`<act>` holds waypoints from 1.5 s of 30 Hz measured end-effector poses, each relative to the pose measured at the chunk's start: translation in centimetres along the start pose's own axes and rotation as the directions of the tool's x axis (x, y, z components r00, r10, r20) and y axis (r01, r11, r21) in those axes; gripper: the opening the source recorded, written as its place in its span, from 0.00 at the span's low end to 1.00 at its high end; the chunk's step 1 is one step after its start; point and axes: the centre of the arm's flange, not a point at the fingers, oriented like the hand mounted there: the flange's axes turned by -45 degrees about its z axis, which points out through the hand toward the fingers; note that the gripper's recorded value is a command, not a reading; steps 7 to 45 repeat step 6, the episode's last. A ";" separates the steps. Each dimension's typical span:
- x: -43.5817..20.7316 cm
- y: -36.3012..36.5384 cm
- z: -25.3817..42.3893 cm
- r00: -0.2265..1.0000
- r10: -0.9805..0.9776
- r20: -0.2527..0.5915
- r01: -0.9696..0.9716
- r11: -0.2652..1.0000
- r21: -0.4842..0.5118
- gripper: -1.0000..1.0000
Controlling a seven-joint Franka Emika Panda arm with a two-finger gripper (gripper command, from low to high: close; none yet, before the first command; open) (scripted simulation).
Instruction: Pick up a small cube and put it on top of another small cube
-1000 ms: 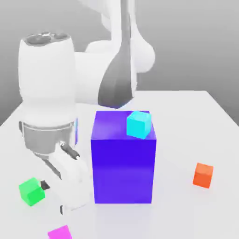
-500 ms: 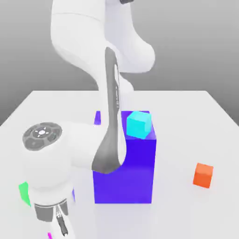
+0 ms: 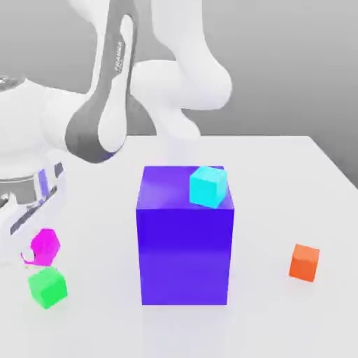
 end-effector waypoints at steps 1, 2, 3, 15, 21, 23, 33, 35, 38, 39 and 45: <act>0.0 0.1 1.1 1.000 0.005 0.000 -0.005 1.000 0.000 0.00; 0.0 0.1 2.3 1.000 0.007 0.000 -0.007 1.000 0.000 0.00; 0.0 0.2 3.5 1.000 0.009 0.000 -0.009 1.000 0.000 0.00; 0.0 0.3 4.1 1.000 0.009 0.000 -0.009 1.000 0.000 1.00; 0.0 0.3 4.1 1.000 0.009 0.000 -0.009 1.000 0.000 1.00; 0.0 0.3 4.1 1.000 0.009 0.000 -0.009 1.000 0.000 1.00; 0.0 0.3 4.1 1.000 0.009 0.000 -0.009 1.000 0.000 1.00; 0.0 0.3 4.1 1.000 0.009 0.000 -0.009 1.000 0.000 1.00; 0.0 0.3 4.1 1.000 0.009 0.000 -0.009 1.000 0.000 1.00; 0.0 0.3 4.1 1.000 0.009 0.000 -0.009 1.000 0.000 1.00; 0.0 0.3 4.1 1.000 0.009 0.000 -0.009 1.000 0.000 1.00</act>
